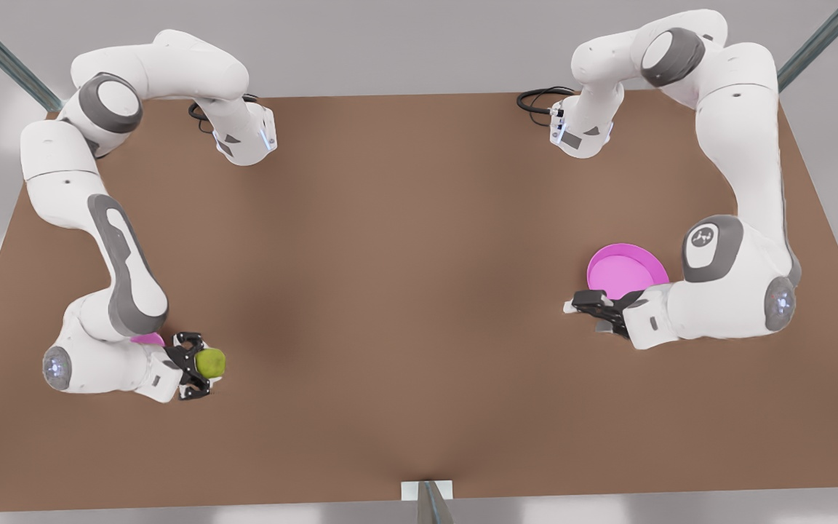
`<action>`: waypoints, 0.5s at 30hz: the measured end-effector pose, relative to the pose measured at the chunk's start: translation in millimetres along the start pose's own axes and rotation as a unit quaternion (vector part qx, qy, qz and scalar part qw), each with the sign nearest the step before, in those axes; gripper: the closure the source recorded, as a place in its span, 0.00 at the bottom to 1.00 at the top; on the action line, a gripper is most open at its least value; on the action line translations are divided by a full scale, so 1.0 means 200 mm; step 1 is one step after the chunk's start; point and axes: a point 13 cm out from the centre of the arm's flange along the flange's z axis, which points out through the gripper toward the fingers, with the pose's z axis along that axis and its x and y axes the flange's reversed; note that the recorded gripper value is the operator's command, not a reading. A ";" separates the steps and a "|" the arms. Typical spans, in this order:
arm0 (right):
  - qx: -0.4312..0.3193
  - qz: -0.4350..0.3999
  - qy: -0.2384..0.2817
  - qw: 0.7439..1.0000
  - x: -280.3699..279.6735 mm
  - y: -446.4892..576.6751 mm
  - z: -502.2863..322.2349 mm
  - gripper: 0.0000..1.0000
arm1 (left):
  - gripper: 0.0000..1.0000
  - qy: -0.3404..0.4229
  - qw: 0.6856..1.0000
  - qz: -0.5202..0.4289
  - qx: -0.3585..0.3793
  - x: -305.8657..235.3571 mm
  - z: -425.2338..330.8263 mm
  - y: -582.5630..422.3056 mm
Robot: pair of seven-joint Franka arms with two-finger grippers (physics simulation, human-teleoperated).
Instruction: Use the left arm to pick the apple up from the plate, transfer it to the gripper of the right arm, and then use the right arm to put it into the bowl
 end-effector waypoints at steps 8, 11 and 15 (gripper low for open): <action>-0.017 0.038 0.179 0.983 0.77 0.39 -0.07 0.48 | 0.00 0.064 0.972 -0.046 -0.223 0.49 -0.22 -0.09; -0.013 0.060 0.200 0.978 0.95 0.53 -0.03 0.48 | 0.00 0.054 0.966 -0.050 -0.249 0.45 -0.32 -0.12; 0.013 0.074 0.215 0.974 1.06 0.55 -0.02 0.48 | 0.00 0.046 0.959 -0.056 -0.274 0.43 -0.39 -0.16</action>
